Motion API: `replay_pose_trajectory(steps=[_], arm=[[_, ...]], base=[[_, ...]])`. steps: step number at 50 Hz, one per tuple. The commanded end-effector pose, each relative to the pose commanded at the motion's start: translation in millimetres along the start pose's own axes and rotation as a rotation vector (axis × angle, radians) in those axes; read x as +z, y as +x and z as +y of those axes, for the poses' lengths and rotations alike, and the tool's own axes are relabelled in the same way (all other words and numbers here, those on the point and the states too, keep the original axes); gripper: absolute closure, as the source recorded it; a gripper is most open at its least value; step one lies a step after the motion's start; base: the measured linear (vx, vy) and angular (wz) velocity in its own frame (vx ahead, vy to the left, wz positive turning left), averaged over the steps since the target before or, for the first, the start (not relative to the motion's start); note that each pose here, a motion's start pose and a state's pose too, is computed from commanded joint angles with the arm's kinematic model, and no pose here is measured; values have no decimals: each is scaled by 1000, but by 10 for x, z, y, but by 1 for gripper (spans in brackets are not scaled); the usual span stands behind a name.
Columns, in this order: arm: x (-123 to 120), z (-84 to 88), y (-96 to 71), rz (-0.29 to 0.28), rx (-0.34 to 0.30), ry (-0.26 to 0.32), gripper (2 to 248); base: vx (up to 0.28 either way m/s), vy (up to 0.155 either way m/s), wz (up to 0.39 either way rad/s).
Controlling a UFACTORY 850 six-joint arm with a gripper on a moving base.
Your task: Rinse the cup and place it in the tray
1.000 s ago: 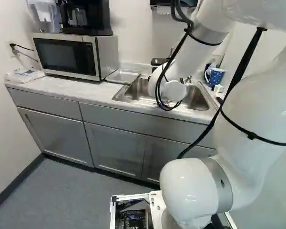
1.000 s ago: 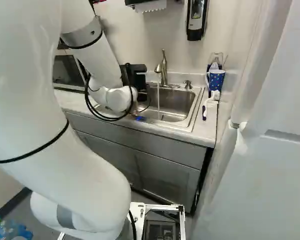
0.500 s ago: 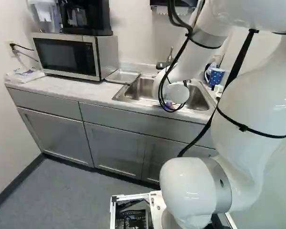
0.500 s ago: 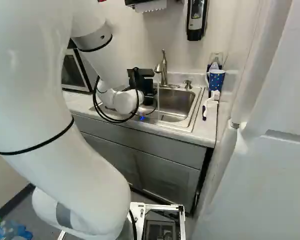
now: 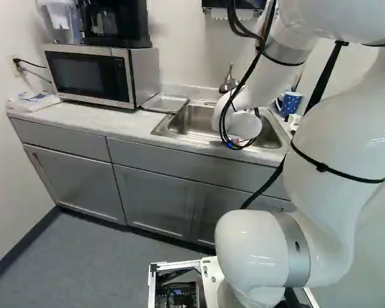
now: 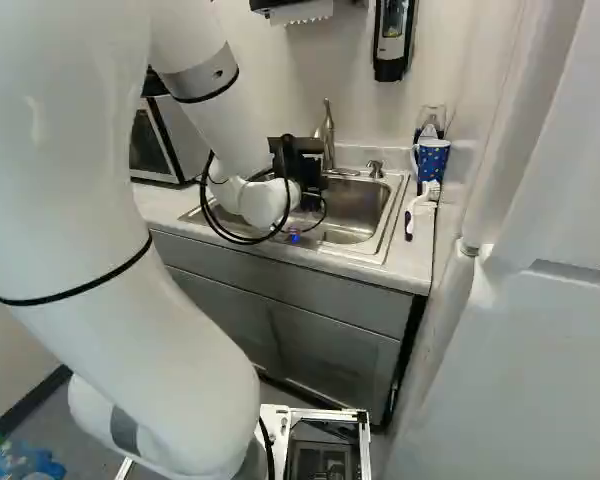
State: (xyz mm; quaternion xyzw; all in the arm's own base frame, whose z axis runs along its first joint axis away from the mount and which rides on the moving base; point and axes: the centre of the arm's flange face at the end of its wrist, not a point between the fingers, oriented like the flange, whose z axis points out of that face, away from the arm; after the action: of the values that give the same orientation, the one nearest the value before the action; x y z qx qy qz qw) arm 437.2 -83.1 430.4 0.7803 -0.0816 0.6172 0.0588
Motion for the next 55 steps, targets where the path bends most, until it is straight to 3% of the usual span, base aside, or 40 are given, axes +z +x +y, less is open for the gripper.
replay_pose_trajectory(steps=[11, 55], arm=[[-54, 143, -11, 0, 7, -31, 124], [-126, 115, -29, -1, 6, -26, 124]], base=[[0, 0, 0], [0, 0, 0]])
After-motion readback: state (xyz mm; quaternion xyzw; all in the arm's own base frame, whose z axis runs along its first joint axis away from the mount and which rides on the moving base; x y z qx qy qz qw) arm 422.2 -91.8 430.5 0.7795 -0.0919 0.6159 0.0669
